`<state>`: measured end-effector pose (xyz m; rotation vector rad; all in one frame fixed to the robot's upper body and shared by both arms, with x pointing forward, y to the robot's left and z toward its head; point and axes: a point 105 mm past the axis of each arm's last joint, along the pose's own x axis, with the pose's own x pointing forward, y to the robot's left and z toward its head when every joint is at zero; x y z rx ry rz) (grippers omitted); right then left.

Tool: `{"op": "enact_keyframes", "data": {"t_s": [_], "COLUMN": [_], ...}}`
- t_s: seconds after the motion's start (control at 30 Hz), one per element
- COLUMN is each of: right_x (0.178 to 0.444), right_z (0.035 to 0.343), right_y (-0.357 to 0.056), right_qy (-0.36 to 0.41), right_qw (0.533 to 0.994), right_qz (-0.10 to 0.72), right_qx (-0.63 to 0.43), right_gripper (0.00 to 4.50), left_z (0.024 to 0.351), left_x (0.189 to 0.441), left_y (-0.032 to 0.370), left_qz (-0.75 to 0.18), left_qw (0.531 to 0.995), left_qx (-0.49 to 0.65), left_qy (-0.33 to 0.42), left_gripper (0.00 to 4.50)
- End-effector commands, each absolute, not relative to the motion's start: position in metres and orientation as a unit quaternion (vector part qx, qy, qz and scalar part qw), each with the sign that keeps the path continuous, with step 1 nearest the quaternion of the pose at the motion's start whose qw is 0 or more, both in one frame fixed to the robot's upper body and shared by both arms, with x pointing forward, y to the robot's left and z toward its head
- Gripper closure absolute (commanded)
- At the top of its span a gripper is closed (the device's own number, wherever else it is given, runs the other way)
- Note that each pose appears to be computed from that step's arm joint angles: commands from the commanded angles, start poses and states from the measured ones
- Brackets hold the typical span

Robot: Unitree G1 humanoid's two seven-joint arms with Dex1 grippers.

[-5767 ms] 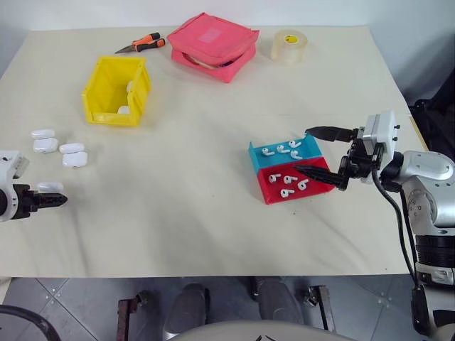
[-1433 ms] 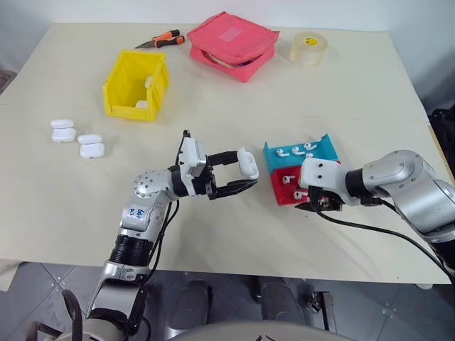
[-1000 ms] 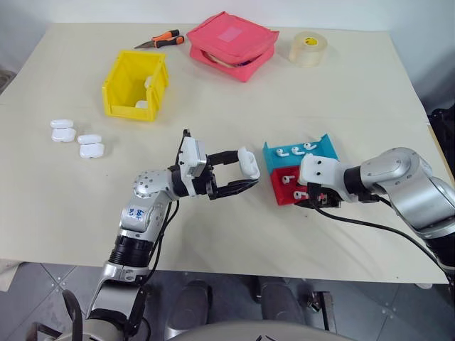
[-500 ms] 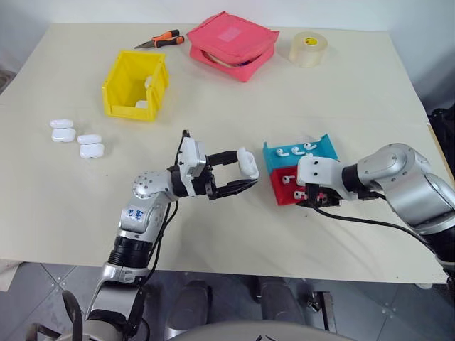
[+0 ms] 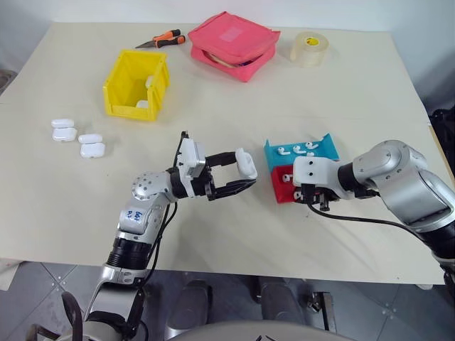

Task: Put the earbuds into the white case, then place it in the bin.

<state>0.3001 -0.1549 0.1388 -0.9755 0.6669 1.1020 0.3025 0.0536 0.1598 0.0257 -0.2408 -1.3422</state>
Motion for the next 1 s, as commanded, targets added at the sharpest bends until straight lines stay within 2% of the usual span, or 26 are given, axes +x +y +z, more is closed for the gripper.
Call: {"op": "enact_keyframes", "data": {"t_s": [0.03, 0.27, 0.37, 0.5, 0.73, 0.8, 0.93, 1.0], "right_x": [0.300, 0.301, 0.300, 0.290, 0.261, 0.257, 0.245, 0.239], "right_z": [0.144, 0.146, 0.157, 0.186, 0.231, 0.234, 0.259, 0.264], "right_y": [-0.151, -0.149, -0.144, -0.136, -0.130, -0.129, -0.110, -0.101], "right_qy": [0.287, 0.282, 0.259, 0.210, 0.068, 0.054, -0.044, -0.064], "right_qw": [0.686, 0.689, 0.709, 0.749, 0.808, 0.814, 0.820, 0.816], "right_qz": [0.494, 0.493, 0.496, 0.512, 0.543, 0.544, 0.560, 0.570], "right_qx": [-0.451, -0.451, -0.430, -0.363, -0.220, -0.198, -0.111, -0.074], "right_gripper": [4.04, 4.04, 4.04, 4.04, 4.04, 4.04, 4.04, 4.04], "left_z": [0.173, 0.173, 0.172, 0.171, 0.173, 0.171, 0.166, 0.163], "left_x": [0.297, 0.297, 0.296, 0.292, 0.281, 0.281, 0.279, 0.278], "left_y": [0.054, 0.054, 0.053, 0.049, 0.044, 0.044, 0.040, 0.038], "left_qz": [-0.622, -0.623, -0.625, -0.648, -0.714, -0.725, -0.759, -0.773], "left_qw": [0.771, 0.770, 0.768, 0.748, 0.678, 0.667, 0.633, 0.617], "left_qx": [0.016, 0.016, 0.015, 0.013, 0.014, 0.014, 0.001, -0.001], "left_qy": [-0.139, -0.139, -0.137, -0.140, -0.172, -0.172, -0.155, -0.148], "left_gripper": [1.70, 1.70, 1.70, 1.70, 1.70, 1.70, 1.70, 1.70]}}
